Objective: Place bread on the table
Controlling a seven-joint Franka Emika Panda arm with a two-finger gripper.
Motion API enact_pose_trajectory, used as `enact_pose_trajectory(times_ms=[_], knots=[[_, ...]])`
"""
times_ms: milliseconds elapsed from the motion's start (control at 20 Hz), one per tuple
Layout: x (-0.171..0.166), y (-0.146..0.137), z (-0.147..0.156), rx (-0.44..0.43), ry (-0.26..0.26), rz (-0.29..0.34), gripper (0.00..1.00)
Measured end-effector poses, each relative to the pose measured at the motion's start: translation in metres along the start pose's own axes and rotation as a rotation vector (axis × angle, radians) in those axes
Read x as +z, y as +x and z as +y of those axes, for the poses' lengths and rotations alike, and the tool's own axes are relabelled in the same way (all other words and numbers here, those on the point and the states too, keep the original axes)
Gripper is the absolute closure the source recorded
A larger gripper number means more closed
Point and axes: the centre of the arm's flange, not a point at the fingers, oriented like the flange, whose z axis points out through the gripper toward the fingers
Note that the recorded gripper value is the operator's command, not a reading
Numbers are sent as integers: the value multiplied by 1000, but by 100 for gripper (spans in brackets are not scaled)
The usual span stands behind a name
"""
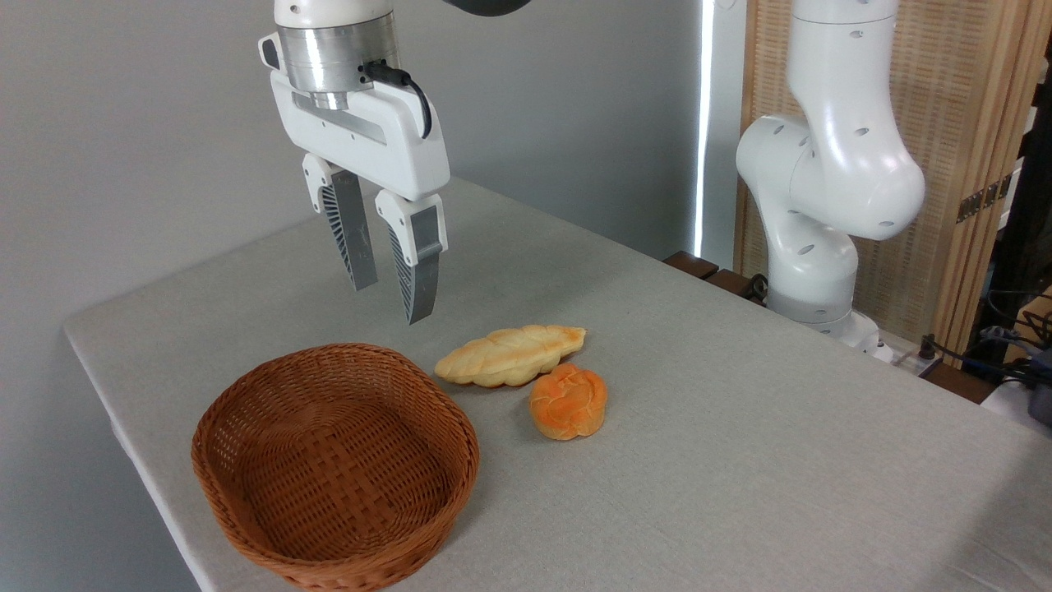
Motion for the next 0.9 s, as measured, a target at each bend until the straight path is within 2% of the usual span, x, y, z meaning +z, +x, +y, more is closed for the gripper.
enact_pose_trajectory(times_ms=[200,350,900], knots=[[-1,-4,-5,-11,1,-2,0],[1,-7,-3,-11,-17,-30,0],[0,-11,-5,17,-19,-32,0]])
